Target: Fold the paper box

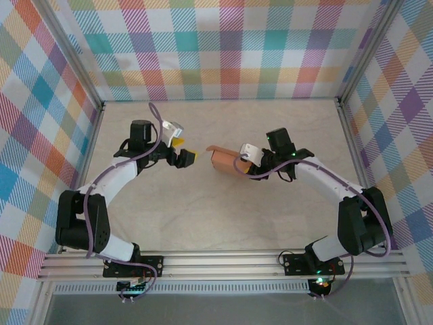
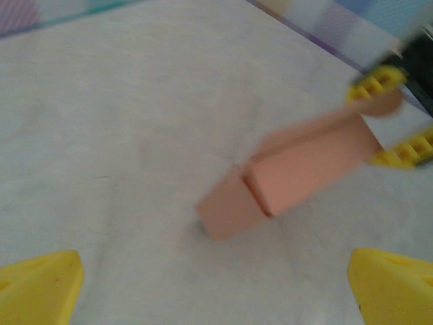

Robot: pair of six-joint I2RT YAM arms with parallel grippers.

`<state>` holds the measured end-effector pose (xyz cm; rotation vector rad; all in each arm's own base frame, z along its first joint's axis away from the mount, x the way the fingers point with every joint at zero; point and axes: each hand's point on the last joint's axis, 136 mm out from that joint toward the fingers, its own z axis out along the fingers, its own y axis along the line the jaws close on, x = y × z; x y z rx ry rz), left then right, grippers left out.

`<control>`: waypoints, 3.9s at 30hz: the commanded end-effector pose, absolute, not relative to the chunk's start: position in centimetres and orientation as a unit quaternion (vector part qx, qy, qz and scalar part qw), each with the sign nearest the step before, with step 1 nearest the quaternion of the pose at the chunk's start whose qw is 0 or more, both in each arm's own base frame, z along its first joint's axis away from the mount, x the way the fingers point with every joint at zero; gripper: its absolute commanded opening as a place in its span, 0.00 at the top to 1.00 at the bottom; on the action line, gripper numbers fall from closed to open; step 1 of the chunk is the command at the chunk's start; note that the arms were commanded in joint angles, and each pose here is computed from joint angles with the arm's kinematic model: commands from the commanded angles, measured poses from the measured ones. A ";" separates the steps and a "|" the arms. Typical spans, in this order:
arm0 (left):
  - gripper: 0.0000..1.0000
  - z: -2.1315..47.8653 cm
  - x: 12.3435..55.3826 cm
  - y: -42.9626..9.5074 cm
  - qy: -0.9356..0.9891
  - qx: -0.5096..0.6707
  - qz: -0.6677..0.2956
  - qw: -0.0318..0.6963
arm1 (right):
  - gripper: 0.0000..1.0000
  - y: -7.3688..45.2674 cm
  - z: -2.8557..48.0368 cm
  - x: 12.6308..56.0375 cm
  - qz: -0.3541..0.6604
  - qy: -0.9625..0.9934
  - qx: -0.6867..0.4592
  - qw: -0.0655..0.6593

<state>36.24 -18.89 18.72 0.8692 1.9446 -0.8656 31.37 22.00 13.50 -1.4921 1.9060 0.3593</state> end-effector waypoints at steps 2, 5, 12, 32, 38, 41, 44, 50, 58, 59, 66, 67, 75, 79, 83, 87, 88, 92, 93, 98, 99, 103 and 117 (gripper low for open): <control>0.00 17.6 33.1 -21.1 0.712 0.451 -0.389 0.372 | 0.54 23.3 14.8 29.8 0.198 0.718 -0.571 0.345; 0.00 16.4 33.0 -22.1 0.702 0.481 -0.377 0.367 | 0.54 23.7 15.0 29.4 0.217 0.714 -0.570 0.345; 0.06 14.8 33.1 -23.7 0.681 0.527 -0.366 0.354 | 0.56 24.2 15.7 28.1 0.249 0.706 -0.571 0.336; 0.54 14.1 30.4 -25.9 0.643 0.579 -0.397 0.307 | 0.54 24.6 16.5 26.6 0.284 0.698 -0.573 0.321; 0.61 14.2 29.5 -25.8 0.638 0.581 -0.407 0.300 | 0.53 24.4 15.7 26.9 0.277 0.706 -0.573 0.311; 0.67 14.0 29.5 -25.7 0.640 0.581 -0.405 0.298 | 0.52 24.3 15.5 27.1 0.271 0.709 -0.573 0.308; 0.68 13.7 29.6 -25.7 0.644 0.581 -0.400 0.296 | 0.51 24.2 15.5 27.4 0.264 0.711 -0.573 0.310; 0.73 13.0 30.4 -25.7 0.659 0.573 -0.380 0.304 | 0.34 24.1 15.4 27.5 0.260 0.714 -0.570 0.311; 0.72 11.9 32.3 -26.1 0.684 0.559 -0.325 0.338 | 0.08 23.9 17.0 28.5 0.264 0.715 -0.541 0.355; 0.72 11.8 32.5 -26.2 0.688 0.555 -0.319 0.342 | 0.08 24.0 17.6 28.6 0.272 0.714 -0.533 0.364; 0.72 11.4 32.3 -27.0 0.713 0.533 -0.296 0.346 | 0.08 22.4 20.8 33.2 0.280 0.800 -0.323 0.421; 0.71 11.4 32.1 -27.0 0.713 0.534 -0.294 0.346 | 0.09 21.5 20.6 34.0 0.270 0.825 -0.269 0.417; 0.71 11.2 32.1 -27.0 0.717 0.536 -0.288 0.340 | 0.27 18.4 16.1 30.6 0.225 0.908 -0.210 0.283; 0.71 11.0 31.9 -26.9 0.716 0.541 -0.284 0.336 | 0.41 17.8 15.2 30.2 0.210 0.917 -0.207 0.268; 0.71 10.9 31.8 -26.8 0.716 0.546 -0.282 0.331 | 0.45 18.5 15.2 31.4 0.214 0.914 -0.216 0.269; 0.71 10.7 31.7 -26.7 0.715 0.550 -0.281 0.327 | 0.45 18.5 14.8 33.0 0.194 0.913 -0.233 0.272; 0.71 10.7 31.7 -26.7 0.715 0.550 -0.281 0.327 | 0.45 18.6 14.8 33.2 0.194 0.912 -0.238 0.271; 0.71 10.7 31.7 -26.7 0.716 0.550 -0.280 0.325 | 0.47 18.9 14.6 33.8 0.199 0.911 -0.246 0.266; 0.71 10.7 31.8 -26.7 0.716 0.550 -0.281 0.325 | 0.49 18.9 14.5 33.9 0.198 0.908 -0.259 0.264; 0.71 10.7 31.7 -26.7 0.717 0.551 -0.280 0.323 | 0.66 18.8 14.1 33.9 0.197 0.909 -0.270 0.251; 0.71 10.6 31.7 -26.7 0.717 0.551 -0.281 0.322 | 0.69 18.9 14.1 33.8 0.199 0.908 -0.273 0.248; 0.71 10.6 31.6 -26.7 0.718 0.551 -0.281 0.320 | 0.80 19.1 13.9 33.6 0.206 0.907 -0.276 0.242; 0.71 10.5 32.2 -26.6 0.726 0.541 -0.273 0.325 | 1.00 19.4 15.2 33.8 0.229 0.917 -0.217 0.243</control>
